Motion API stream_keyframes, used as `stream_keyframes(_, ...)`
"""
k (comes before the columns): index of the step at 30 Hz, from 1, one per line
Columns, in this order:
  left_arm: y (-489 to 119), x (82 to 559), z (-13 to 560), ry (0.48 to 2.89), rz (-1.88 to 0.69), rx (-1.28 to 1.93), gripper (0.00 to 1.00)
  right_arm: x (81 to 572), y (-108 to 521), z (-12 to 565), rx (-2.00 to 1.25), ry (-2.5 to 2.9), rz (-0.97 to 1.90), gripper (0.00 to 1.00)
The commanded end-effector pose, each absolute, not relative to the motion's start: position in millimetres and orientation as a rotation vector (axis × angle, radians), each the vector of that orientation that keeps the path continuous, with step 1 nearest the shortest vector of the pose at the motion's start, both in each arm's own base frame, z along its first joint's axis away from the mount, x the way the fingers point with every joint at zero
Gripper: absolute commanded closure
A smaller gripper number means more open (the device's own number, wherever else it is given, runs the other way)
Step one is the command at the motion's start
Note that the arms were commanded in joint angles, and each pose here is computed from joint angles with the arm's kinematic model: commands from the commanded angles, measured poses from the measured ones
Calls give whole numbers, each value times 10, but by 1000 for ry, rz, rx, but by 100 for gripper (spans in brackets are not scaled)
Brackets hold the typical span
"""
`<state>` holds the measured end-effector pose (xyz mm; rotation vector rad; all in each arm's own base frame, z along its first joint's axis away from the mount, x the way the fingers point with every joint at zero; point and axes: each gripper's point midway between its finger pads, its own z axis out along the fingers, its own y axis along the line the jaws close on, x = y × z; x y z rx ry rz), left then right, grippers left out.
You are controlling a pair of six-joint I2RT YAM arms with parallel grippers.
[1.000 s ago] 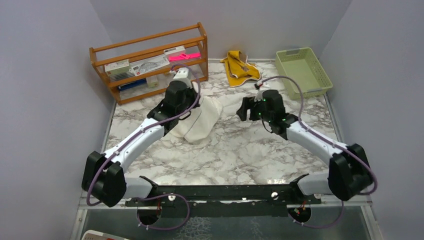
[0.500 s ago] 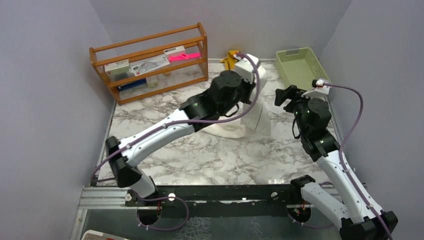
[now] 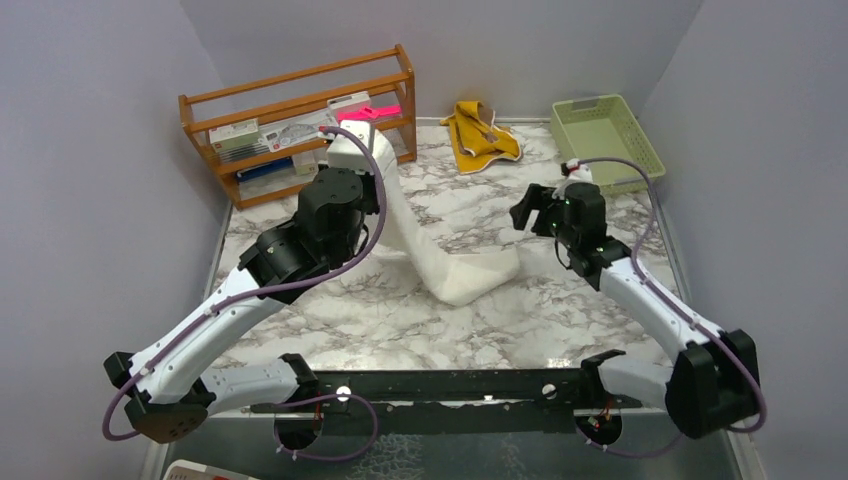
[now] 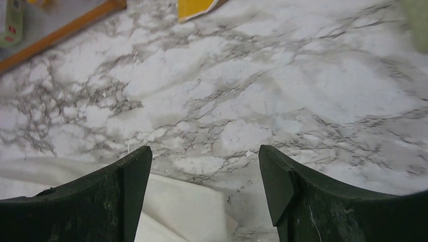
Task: Roll the towels
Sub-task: Flatten out the towel at the center of the board.
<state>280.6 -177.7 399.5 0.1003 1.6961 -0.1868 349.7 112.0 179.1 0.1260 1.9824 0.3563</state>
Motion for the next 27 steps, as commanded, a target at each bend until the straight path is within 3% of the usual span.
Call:
stream_keyframes(1, -1208, 2730, 3685, 1774, 66, 43, 100, 3537, 1674, 1507, -133, 2094, 595, 21)
stream_keyframes(11, -723, 2735, 3064, 1903, 230, 8, 100, 3388, 2050, 856, -311, 2267, 634, 25)
stream_keyframes(22, -596, 2818, 2874, 1950, 296, 12, 100, 2953, 1975, 590, -299, 2363, 677, 35)
stream_keyframes(24, -589, 2848, 2826, 1954, 294, 13, 100, 2889, 1956, 536, -298, 2382, 680, 49)
stream_keyframes(26, -570, 2879, 2790, 1960, 295, 8, 100, 2868, 1965, 551, -301, 2385, 691, 91)
stream_keyframes(27, -557, 2894, 2787, 1961, 297, 4, 100, 2885, 1969, 612, -298, 2372, 693, 98)
